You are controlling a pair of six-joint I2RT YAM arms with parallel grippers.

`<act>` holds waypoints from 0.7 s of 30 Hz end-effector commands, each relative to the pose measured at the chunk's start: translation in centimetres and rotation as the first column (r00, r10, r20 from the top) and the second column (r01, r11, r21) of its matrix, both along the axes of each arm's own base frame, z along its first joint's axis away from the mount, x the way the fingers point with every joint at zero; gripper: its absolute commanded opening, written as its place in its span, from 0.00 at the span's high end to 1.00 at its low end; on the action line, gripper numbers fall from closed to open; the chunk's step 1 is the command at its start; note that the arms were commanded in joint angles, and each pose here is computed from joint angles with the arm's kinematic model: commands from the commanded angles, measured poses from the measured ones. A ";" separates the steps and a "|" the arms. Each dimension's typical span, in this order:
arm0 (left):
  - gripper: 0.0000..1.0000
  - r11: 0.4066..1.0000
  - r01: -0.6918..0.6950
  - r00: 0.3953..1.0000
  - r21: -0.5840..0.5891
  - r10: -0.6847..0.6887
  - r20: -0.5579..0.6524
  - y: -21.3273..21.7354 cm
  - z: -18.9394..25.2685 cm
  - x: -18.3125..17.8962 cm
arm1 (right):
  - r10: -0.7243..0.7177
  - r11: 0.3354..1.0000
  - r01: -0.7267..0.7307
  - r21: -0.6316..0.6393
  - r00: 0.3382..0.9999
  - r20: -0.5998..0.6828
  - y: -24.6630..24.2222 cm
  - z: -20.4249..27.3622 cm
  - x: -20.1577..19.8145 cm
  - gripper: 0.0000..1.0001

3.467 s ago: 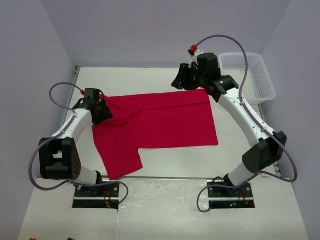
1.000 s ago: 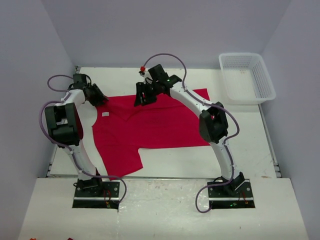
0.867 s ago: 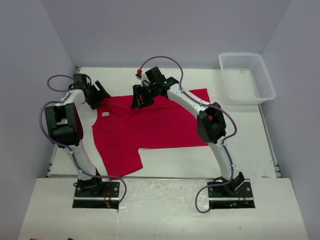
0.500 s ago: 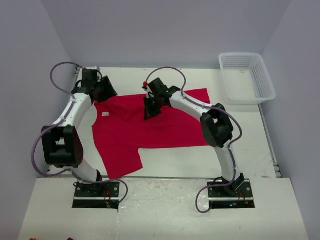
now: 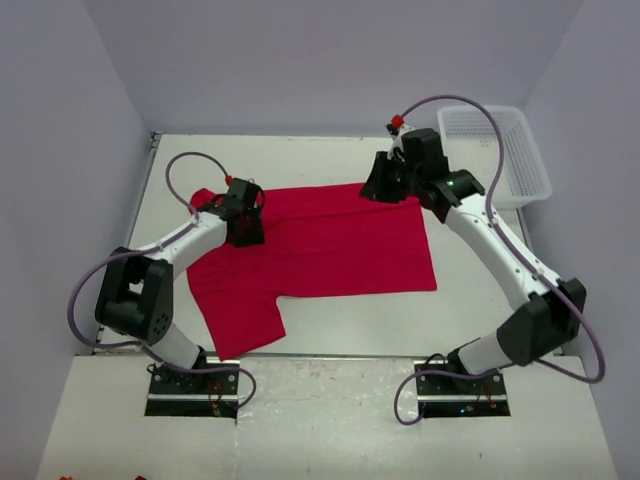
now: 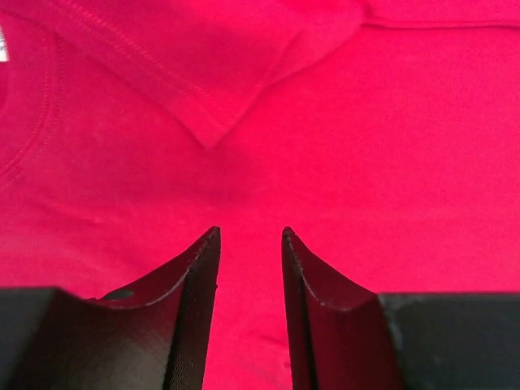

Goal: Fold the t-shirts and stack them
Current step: Fold the flattened tshirt in 1/3 of the way

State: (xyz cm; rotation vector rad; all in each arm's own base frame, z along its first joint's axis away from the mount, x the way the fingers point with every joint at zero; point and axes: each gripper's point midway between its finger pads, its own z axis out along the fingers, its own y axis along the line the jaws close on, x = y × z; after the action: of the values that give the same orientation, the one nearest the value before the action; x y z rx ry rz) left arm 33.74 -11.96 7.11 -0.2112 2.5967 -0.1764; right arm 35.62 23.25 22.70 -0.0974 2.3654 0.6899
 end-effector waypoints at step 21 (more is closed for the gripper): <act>0.66 0.883 -0.126 0.990 0.452 0.083 0.113 2.4 -1.6 5.2 | -0.002 0.998 -0.008 0.068 0.990 0.142 -3.0 4.8 -2.3 0.82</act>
State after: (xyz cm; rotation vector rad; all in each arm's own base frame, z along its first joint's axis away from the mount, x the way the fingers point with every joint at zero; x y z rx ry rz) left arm 36.94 -9.72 3.70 -0.1448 2.5239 0.4201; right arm 33.45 20.11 26.67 -0.0793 2.2430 0.7066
